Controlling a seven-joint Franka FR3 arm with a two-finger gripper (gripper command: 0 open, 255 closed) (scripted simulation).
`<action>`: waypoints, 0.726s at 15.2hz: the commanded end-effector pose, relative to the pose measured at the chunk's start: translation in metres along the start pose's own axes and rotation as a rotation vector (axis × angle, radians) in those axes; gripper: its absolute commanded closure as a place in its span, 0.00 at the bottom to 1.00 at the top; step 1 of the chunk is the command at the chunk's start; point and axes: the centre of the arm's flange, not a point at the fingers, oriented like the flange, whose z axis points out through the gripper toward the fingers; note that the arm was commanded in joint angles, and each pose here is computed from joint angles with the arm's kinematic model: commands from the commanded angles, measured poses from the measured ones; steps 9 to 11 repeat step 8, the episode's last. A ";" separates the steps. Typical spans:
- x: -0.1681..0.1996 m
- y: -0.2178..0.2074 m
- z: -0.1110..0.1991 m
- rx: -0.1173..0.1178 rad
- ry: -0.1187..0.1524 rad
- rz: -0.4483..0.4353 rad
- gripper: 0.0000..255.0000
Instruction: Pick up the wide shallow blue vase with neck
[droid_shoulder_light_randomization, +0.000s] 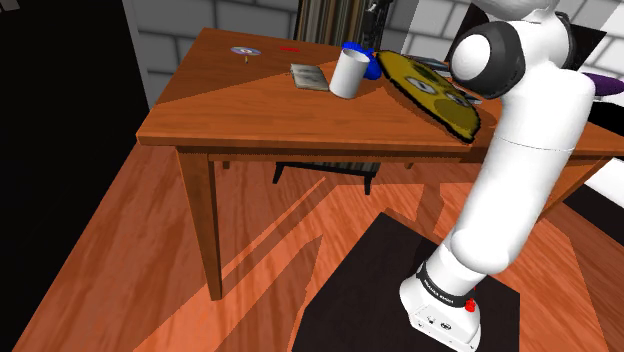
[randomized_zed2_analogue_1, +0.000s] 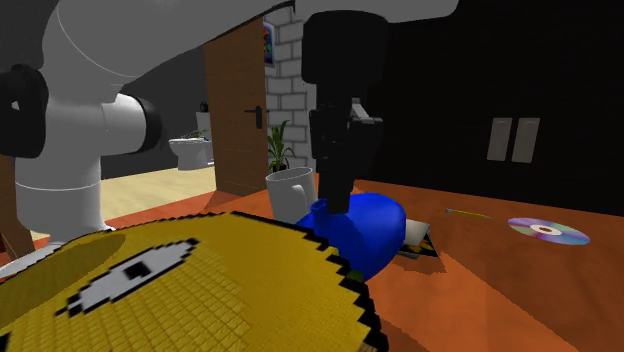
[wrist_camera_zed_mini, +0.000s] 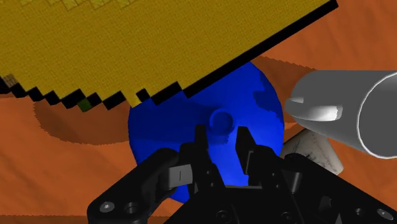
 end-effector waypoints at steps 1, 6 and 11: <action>0.000 -0.001 -0.012 -0.001 0.000 0.000 1.00; 0.000 -0.003 -0.038 -0.001 0.000 0.000 1.00; 0.000 -0.003 -0.039 -0.001 0.000 0.000 1.00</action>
